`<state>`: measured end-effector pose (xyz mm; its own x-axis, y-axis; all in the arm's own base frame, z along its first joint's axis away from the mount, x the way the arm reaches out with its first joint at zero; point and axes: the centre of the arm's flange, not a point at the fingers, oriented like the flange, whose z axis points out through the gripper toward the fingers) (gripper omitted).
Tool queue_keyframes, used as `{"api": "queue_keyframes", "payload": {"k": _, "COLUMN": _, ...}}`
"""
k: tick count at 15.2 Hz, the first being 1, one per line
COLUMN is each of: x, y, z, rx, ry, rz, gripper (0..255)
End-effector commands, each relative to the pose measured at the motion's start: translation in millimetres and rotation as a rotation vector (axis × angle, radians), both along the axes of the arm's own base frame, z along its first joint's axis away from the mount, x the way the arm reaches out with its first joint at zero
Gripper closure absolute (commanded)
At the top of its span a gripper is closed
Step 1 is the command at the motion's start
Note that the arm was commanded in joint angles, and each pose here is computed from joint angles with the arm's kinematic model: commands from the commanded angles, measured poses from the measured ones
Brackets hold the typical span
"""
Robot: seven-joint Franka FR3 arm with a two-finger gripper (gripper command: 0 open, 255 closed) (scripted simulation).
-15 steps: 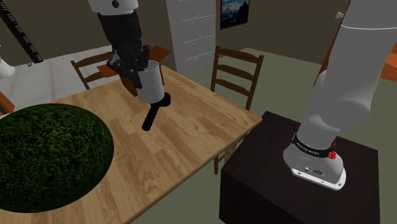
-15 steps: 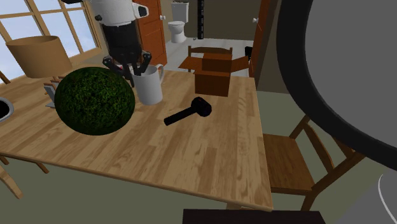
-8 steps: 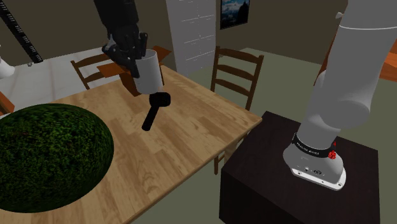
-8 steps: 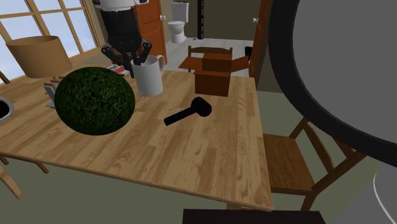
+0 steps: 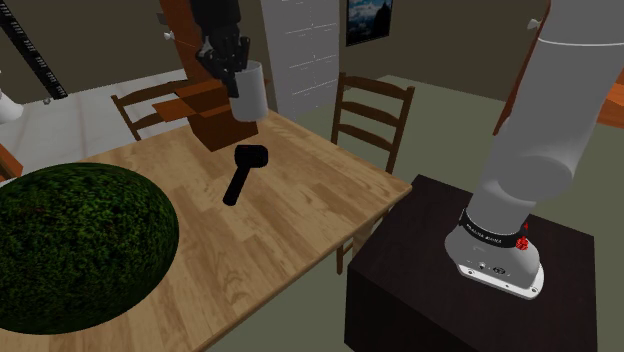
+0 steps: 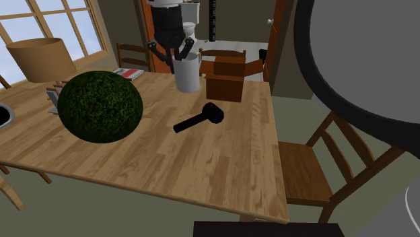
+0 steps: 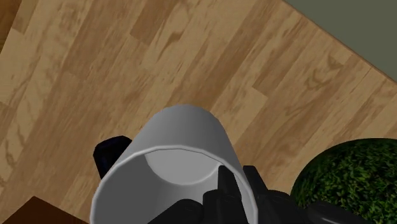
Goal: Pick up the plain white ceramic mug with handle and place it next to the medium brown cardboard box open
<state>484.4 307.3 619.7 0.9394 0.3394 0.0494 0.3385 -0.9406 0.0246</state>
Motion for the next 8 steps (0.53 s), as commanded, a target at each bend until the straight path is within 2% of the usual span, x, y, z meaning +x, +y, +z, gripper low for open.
{"api": "queue_keyframes", "payload": {"k": 1, "x": 13, "y": -23, "z": 0, "rx": 0.0, "ry": 0.0, "rz": 0.002, "gripper": 255}}
{"api": "queue_keyframes", "payload": {"k": 8, "x": 63, "y": -100, "z": 0, "rx": 0.0, "ry": 0.0, "rz": 0.002, "gripper": 255}}
